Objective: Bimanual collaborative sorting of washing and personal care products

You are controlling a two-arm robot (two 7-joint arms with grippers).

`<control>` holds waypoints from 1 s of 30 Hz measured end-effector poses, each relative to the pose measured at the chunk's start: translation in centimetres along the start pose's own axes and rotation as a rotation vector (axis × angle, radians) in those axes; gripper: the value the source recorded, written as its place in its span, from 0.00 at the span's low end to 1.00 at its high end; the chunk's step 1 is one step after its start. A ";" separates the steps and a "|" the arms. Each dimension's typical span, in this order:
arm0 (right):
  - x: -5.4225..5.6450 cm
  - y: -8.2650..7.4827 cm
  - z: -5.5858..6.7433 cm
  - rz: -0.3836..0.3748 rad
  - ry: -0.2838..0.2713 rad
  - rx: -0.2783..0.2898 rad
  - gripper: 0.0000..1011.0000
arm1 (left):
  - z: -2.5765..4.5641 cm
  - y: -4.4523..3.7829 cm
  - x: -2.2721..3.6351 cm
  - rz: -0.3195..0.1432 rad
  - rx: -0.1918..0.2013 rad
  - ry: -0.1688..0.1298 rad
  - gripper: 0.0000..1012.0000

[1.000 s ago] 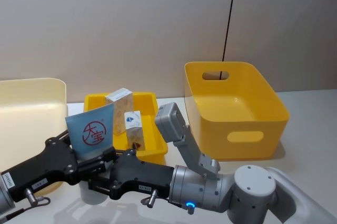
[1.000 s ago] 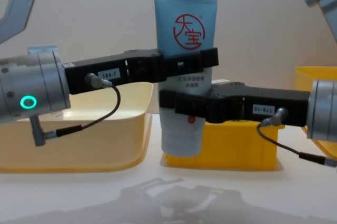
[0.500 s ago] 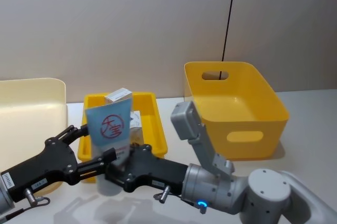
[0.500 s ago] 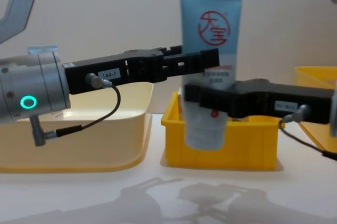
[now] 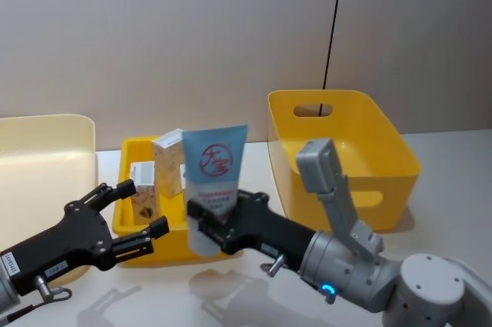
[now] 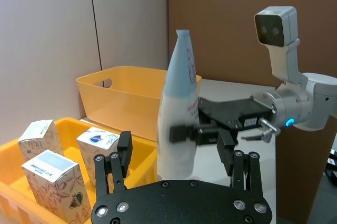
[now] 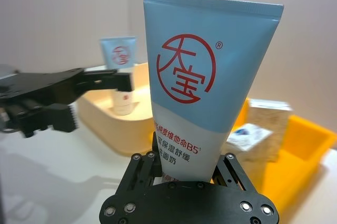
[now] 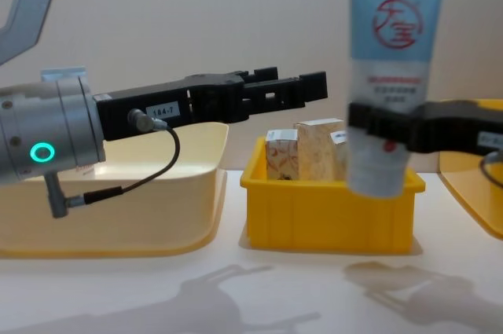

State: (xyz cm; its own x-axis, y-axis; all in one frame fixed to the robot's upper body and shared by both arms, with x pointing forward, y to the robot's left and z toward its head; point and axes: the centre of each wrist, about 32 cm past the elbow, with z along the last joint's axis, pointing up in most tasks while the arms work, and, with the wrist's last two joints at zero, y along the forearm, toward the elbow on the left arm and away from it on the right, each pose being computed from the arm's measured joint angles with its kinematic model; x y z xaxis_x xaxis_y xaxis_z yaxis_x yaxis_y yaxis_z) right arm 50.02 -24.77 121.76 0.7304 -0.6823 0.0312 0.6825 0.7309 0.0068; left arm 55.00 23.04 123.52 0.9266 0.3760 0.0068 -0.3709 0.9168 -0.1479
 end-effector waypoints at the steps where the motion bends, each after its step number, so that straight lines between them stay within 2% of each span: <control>1: 0.1 -0.3 0.1 -0.023 -0.006 0.006 0.39 | 0.00 0.00 0.00 0.000 0.000 0.000 0.99; 7: 0.6 -1.4 0.5 -0.117 -0.039 0.037 0.39 | 0.00 0.00 0.00 0.000 0.000 0.000 0.99; 14: 1.6 -2.2 1.4 -0.236 -0.099 0.101 0.39 | 0.00 0.00 0.00 0.000 0.000 0.000 0.99; 24: 3.5 -2.3 2.5 -0.384 -0.178 0.195 0.39 | 0.00 0.00 0.00 0.000 0.000 0.000 0.99; 30: 5.0 -2.1 3.1 -0.497 -0.225 0.246 0.39 | 0.00 0.00 0.00 0.000 0.000 0.000 0.99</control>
State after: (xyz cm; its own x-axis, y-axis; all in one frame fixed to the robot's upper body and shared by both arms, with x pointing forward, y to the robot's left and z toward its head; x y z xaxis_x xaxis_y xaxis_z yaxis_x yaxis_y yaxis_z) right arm 52.16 -29.65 125.03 0.2833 -0.9428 0.1760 0.8950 0.3258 0.3048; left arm 55.00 23.04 123.52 0.9266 0.3760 0.0068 -0.3710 0.9168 -0.1479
